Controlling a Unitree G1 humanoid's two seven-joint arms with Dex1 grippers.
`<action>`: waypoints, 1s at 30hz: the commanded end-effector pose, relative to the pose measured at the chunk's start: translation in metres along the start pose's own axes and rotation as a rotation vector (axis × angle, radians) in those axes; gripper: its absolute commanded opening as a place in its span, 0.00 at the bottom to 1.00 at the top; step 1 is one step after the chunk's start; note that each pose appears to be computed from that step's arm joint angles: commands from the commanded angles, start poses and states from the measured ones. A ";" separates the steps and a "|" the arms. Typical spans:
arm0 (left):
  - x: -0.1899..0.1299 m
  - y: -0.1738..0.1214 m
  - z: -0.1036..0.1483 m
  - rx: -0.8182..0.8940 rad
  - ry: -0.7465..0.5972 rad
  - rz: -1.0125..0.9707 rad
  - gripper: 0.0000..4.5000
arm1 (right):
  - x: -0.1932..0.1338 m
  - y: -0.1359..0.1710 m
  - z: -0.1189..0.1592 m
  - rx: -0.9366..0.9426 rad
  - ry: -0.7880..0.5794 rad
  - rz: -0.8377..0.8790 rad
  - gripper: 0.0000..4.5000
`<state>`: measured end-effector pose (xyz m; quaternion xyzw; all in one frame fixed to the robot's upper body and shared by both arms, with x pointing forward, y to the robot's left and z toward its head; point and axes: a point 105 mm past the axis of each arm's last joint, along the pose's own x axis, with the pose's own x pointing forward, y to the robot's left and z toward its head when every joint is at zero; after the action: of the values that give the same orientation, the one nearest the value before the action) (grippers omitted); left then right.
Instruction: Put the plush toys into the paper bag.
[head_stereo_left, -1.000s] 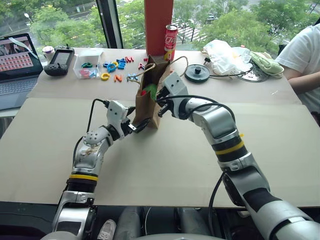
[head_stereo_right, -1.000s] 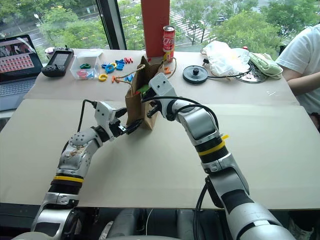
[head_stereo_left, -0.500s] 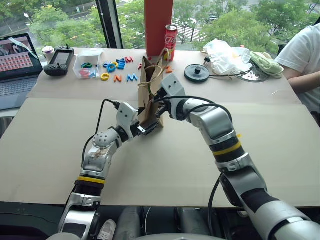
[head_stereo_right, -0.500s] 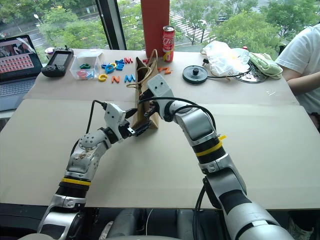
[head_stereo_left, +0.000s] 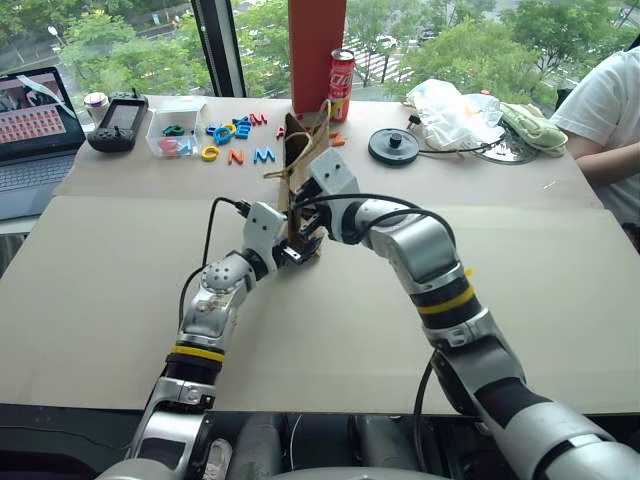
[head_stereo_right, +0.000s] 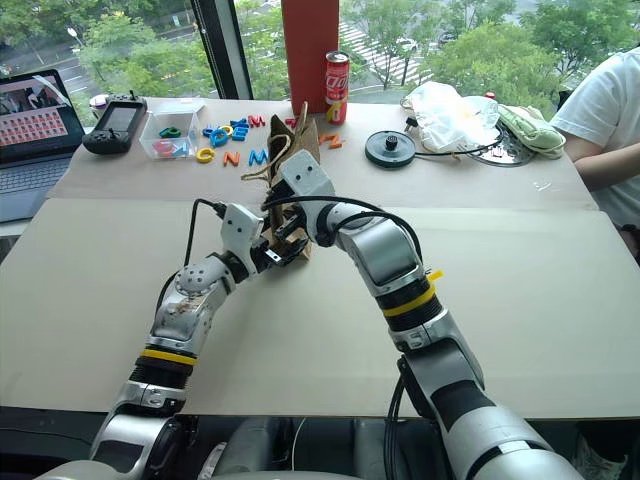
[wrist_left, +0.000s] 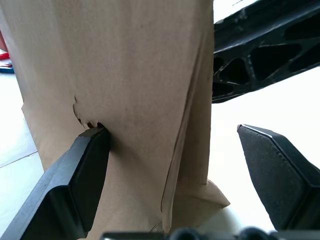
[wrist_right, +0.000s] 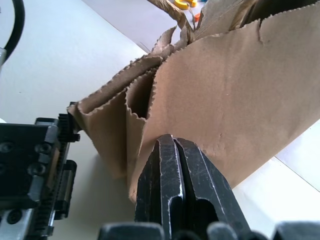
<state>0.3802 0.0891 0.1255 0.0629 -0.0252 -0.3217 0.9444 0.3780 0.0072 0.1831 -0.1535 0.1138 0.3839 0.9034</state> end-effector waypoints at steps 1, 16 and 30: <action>0.004 0.007 0.011 0.038 -0.039 0.029 0.95 | -0.004 0.008 0.021 -0.034 -0.060 0.014 0.01; 0.004 0.023 0.009 0.057 -0.054 0.084 0.33 | -0.004 0.004 0.018 -0.028 -0.051 -0.005 0.00; -0.003 0.049 0.015 0.036 -0.076 0.164 0.01 | -0.054 -0.031 -0.003 -0.065 -0.060 -0.007 0.00</action>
<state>0.4035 0.1229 0.1255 0.0691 -0.0333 -0.2517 0.9648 0.3694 -0.0410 0.1816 -0.1802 0.1117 0.3812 0.8999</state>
